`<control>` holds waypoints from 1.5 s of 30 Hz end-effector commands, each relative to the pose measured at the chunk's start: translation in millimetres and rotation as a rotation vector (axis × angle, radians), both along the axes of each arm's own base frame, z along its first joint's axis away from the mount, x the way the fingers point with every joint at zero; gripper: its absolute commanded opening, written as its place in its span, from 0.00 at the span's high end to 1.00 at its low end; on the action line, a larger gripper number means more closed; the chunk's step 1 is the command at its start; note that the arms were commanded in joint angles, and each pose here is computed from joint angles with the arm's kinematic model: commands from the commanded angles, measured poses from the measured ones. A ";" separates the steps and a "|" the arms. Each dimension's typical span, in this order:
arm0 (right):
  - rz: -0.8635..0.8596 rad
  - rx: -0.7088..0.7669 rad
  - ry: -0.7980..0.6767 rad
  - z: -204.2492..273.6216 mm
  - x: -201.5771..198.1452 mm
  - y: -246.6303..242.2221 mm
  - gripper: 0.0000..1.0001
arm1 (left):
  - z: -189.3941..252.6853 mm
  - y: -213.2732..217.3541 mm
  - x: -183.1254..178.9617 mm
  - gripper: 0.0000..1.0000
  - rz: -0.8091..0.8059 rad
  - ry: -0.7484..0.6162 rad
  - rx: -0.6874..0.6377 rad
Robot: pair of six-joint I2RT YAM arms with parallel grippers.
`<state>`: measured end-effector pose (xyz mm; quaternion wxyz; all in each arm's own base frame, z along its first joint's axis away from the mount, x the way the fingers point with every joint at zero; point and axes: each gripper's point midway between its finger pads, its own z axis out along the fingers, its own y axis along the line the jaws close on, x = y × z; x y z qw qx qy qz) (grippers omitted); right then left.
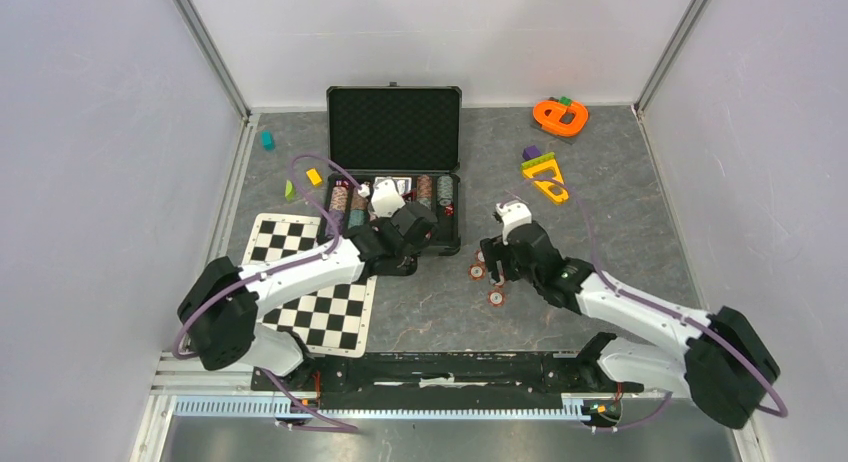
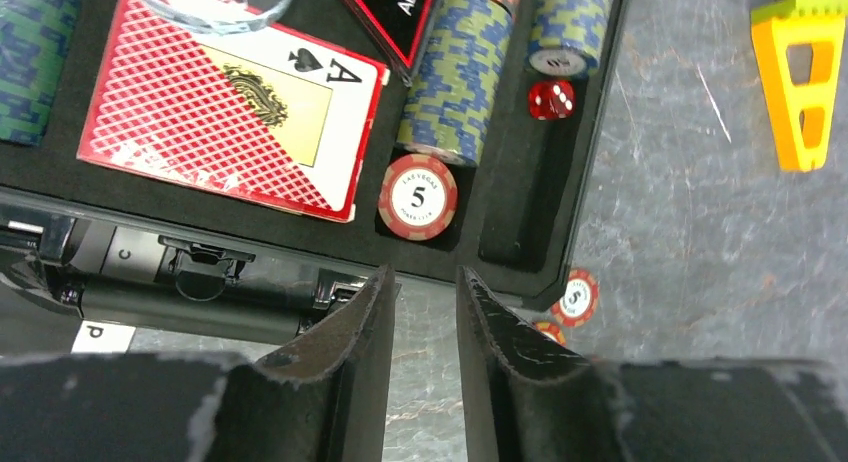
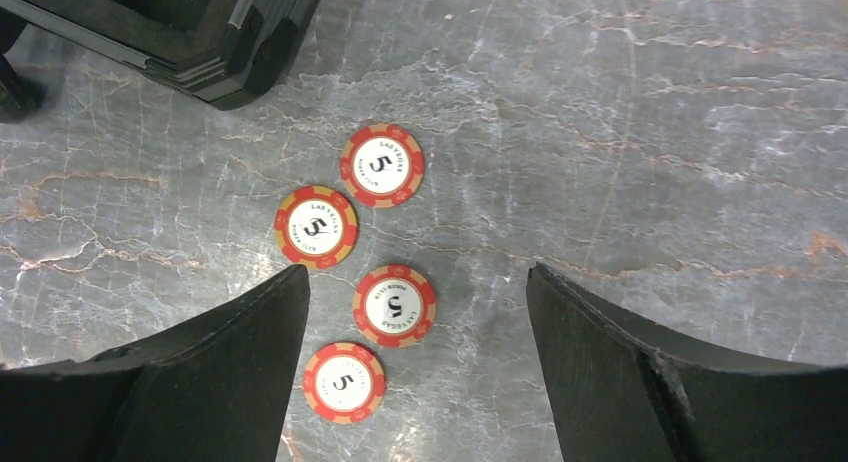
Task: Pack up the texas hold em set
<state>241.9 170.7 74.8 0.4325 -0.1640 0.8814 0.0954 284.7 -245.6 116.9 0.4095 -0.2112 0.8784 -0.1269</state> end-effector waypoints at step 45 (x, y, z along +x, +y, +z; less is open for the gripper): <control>-0.183 -0.137 0.433 -70.2 43.5 25.5 0.47 | 12.1 -47.0 -57.2 0.31 -0.775 -0.187 -0.005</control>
